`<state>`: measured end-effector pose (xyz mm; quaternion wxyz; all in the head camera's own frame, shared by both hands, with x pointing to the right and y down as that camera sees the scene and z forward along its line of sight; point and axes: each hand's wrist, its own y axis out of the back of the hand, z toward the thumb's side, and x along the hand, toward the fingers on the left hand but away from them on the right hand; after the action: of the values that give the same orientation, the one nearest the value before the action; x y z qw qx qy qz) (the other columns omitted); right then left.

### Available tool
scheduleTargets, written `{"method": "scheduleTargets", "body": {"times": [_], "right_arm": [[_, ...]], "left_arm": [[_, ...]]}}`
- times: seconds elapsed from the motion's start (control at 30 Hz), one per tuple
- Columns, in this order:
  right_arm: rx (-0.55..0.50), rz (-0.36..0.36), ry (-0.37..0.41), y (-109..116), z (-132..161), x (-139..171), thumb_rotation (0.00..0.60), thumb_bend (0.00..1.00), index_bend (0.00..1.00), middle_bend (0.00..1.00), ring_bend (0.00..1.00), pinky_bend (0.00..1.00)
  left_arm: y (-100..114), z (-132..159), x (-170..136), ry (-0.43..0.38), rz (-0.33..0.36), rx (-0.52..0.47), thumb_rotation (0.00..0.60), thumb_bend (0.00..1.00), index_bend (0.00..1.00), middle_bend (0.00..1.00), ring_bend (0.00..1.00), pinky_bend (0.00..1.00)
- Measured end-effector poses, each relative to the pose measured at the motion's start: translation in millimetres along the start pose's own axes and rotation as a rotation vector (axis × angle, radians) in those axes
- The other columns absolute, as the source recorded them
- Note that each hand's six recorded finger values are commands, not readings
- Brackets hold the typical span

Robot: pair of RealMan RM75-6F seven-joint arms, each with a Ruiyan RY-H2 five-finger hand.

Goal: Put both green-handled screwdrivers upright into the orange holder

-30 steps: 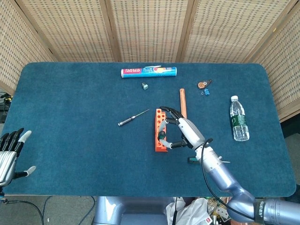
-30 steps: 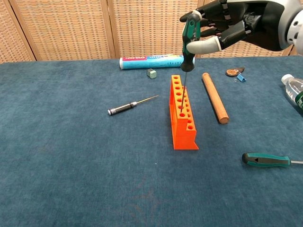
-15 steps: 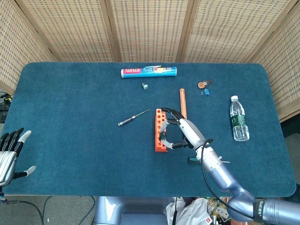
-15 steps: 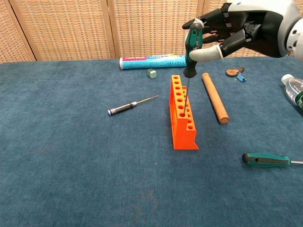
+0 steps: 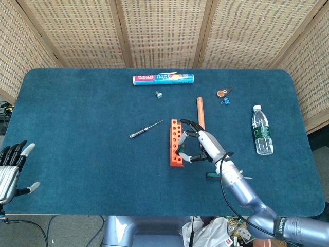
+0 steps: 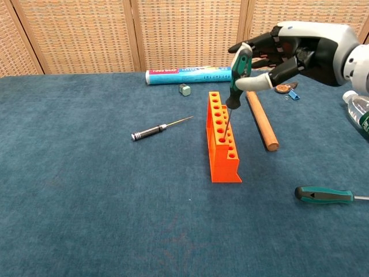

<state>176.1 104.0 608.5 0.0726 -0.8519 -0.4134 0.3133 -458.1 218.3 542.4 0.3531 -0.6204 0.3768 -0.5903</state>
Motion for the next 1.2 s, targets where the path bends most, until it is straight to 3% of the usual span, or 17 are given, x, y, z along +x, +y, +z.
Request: {"method": "scheduleTargets", "body": {"times": [0.3, 1.2], "right_arm": [[-0.018, 0.02, -0.03, -13, -22, -3, 0.6, 0.38, 0.63, 0.07, 0.0, 0.0], [0.021, 0.054, -0.018, -38, -35, -11, 0.6, 0.38, 0.63, 0.07, 0.0, 0.0]], "left_arm": [[-3, 0, 3, 0.003, -0.012, 0.006, 0.6, 0.0, 0.0, 0.0, 0.0, 0.0], [-6, 0, 7, 0.014, -0.026, 0.012, 0.6, 0.0, 0.0, 0.0, 0.0, 0.0]]}}
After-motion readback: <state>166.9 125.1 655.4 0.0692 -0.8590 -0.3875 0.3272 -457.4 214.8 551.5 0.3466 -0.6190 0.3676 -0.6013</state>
